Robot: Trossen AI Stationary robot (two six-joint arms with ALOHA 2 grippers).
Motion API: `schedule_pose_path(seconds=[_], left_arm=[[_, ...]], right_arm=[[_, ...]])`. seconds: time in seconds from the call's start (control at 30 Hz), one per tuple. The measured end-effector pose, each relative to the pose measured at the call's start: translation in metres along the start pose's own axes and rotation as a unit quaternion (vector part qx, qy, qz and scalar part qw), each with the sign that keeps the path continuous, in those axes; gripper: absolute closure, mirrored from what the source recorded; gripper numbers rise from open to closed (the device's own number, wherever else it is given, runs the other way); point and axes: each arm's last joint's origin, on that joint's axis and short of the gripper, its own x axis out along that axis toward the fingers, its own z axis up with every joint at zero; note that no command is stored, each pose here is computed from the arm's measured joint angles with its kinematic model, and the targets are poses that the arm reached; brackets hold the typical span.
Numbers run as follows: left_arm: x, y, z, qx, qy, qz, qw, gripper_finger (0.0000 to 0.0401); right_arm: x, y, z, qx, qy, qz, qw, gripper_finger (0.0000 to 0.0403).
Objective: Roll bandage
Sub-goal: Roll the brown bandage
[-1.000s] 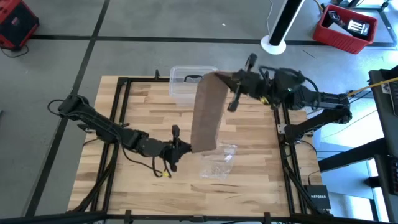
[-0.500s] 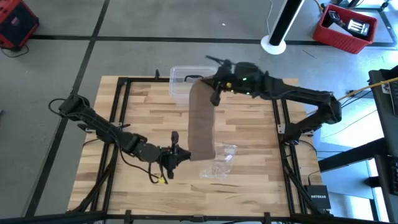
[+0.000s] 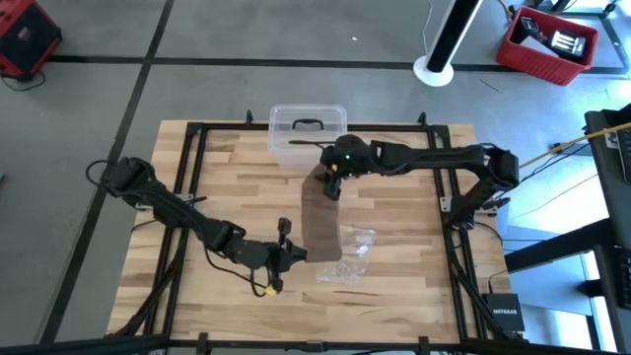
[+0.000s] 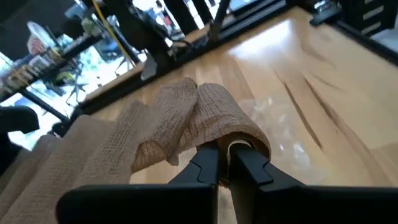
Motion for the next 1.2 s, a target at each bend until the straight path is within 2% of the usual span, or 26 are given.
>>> schedule_pose_path(seconds=[0.2, 0.33, 0.43, 0.57, 0.8, 0.93, 1.2], left_arm=[[0.016, -0.007, -0.017, -0.029, 0.038, 0.014, 0.999, 0.0391], [0.02, -0.008, -0.02, -0.046, 0.044, 0.016, 0.998, 0.0394], [0.02, -0.007, -0.021, -0.06, 0.045, 0.019, 0.997, 0.0395], [0.021, -0.006, -0.021, -0.068, 0.043, 0.021, 0.996, 0.0395], [0.021, -0.006, -0.021, -0.077, 0.045, 0.022, 0.996, 0.039], [0.021, -0.006, -0.021, -0.064, 0.045, 0.021, 0.997, 0.0396], [0.021, -0.005, -0.02, -0.087, 0.043, 0.023, 0.995, 0.0392]], right_arm=[[0.005, 0.0, -0.006, -0.009, 0.025, -0.001, 1.0, 0.0151], [0.004, 0.001, -0.007, -0.009, 0.031, 0.002, 0.999, 0.0126], [0.003, 0.003, -0.006, 0.001, 0.031, 0.04, 0.999, 0.0108], [0.002, 0.003, -0.007, 0.005, 0.039, 0.047, 0.998, 0.0088], [-0.028, 0.004, 0.019, -0.005, 0.032, 0.049, 0.998, 0.0083], [-0.046, 0.005, 0.033, -0.022, 0.034, 0.048, 0.998, 0.0083], [-0.063, 0.004, 0.039, -0.051, 0.041, 0.044, 0.997, 0.0083]])
